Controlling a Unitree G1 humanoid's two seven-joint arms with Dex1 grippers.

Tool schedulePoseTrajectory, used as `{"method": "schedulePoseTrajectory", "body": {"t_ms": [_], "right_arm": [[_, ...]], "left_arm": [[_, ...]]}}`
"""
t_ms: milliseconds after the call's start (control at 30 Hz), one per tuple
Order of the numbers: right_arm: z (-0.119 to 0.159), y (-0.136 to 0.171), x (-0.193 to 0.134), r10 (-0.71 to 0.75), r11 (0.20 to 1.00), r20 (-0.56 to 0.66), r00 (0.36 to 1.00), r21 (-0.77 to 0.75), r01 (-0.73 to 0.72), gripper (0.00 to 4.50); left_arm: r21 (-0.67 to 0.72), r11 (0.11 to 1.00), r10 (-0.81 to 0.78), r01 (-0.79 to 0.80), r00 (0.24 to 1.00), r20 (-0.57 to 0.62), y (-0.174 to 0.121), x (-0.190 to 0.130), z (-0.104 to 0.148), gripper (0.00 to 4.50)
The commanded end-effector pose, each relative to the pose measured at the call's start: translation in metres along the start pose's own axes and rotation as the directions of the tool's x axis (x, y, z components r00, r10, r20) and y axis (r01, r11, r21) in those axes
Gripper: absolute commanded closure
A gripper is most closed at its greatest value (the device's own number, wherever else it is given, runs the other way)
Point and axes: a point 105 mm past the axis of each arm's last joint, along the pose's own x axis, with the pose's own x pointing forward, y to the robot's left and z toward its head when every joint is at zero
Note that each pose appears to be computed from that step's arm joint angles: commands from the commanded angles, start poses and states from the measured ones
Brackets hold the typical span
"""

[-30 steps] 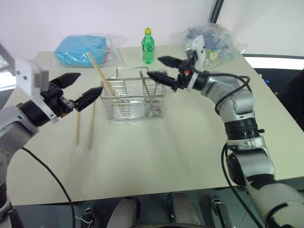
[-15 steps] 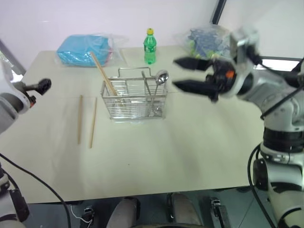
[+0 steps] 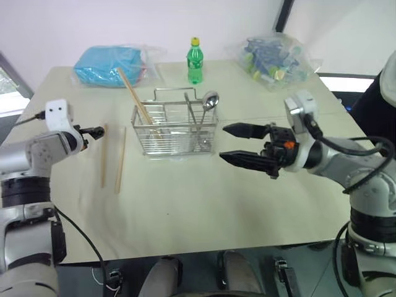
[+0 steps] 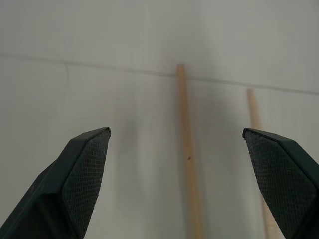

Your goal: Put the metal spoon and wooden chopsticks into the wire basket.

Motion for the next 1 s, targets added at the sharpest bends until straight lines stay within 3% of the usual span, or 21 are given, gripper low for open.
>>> {"method": "schedulePoseTrajectory", "body": {"t_ms": [33,400,500,733,1000], "right_arm": [[0.012,0.008,-0.003,-0.007,0.999,0.039,0.999,-0.046,0.009,0.18],[0.013,0.012,-0.003,-0.051,0.998,0.060,0.997,-0.043,0.053,0.18],[0.013,0.013,-0.004,-0.051,0.998,0.049,0.998,-0.043,0.053,0.10],[0.014,0.012,-0.006,-0.055,0.997,0.017,0.998,-0.053,0.055,0.10],[0.010,0.004,-0.008,-0.059,0.997,0.006,0.998,-0.044,0.059,0.10]], "left_arm": [[0.016,1.000,0.006,-0.007,1.000,0.031,-0.003,0.007,0.011,0.00],[0.035,0.999,-0.012,0.015,0.996,-0.090,-0.015,0.039,-0.019,0.00],[0.034,0.999,-0.006,0.010,0.996,-0.094,-0.013,0.041,-0.022,0.90],[0.004,1.000,-0.018,0.019,0.995,-0.096,-0.016,0.043,-0.022,4.42],[-0.027,0.999,0.031,-0.032,0.999,-0.029,-0.005,0.037,-0.008,4.47]]}}
